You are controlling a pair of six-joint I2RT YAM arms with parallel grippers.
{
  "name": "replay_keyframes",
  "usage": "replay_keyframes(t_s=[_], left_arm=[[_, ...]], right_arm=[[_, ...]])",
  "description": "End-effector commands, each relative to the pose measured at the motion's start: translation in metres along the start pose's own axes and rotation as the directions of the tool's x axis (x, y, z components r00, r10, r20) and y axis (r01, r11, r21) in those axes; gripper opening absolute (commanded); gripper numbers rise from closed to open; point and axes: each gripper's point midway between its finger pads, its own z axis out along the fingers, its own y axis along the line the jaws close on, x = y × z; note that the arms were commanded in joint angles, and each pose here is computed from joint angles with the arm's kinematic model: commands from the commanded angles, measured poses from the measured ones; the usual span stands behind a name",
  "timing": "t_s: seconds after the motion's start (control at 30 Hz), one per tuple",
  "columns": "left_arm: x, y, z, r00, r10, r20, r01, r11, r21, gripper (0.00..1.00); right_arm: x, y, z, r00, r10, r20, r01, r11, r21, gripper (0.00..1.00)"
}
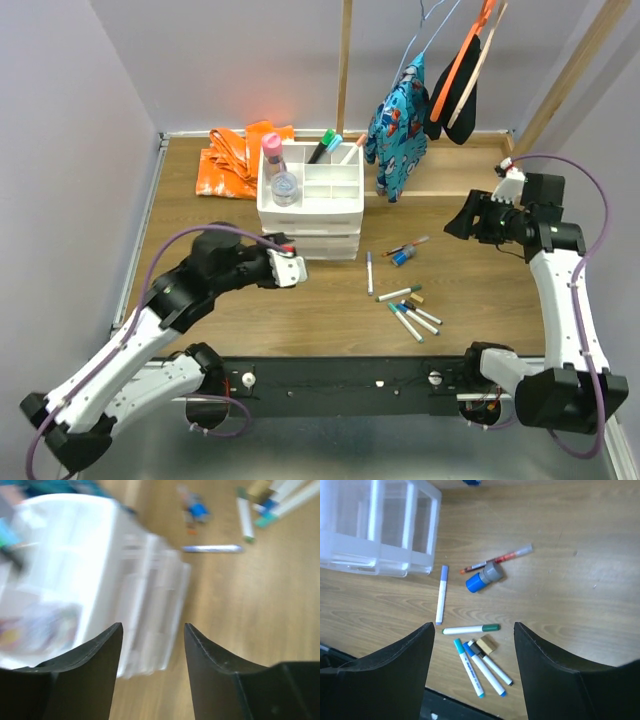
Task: Sort the stationery into containers
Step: Pick up the pen from the center of the board.
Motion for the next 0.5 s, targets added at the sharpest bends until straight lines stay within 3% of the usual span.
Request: replay_keyframes(t_s=[0.0,0.13,0.3,0.47], left_arm=[[-0.003,0.085,-0.051,0.987,-0.157,0.037,0.153,0.845,-0.513,0.66],[0.036,0.13,-0.107,0.963,-0.257,-0.077,0.109,0.637,-0.763,0.75],[0.046,0.149,-0.144,0.943,-0.321,-0.09,0.105,0.541,-0.834,0.77],[0.055,0.157,-0.164,0.936,-0.334,-0.113,0.066,0.481,-0.874,0.77]], right_arm=[[0.036,0.006,0.034,0.984,0.07,-0.164,-0.069,0.998,0.009,0.73],[0.066,0.046,0.068,0.962,-0.064,-0.265,0.055,0.998,-0.039,0.73],[0.111,0.046,0.104,0.93,0.025,-0.365,-0.004,0.998,0.058,0.7],[0.116,0.058,0.132,0.949,0.007,-0.314,0.021,0.996,0.086,0.66]])
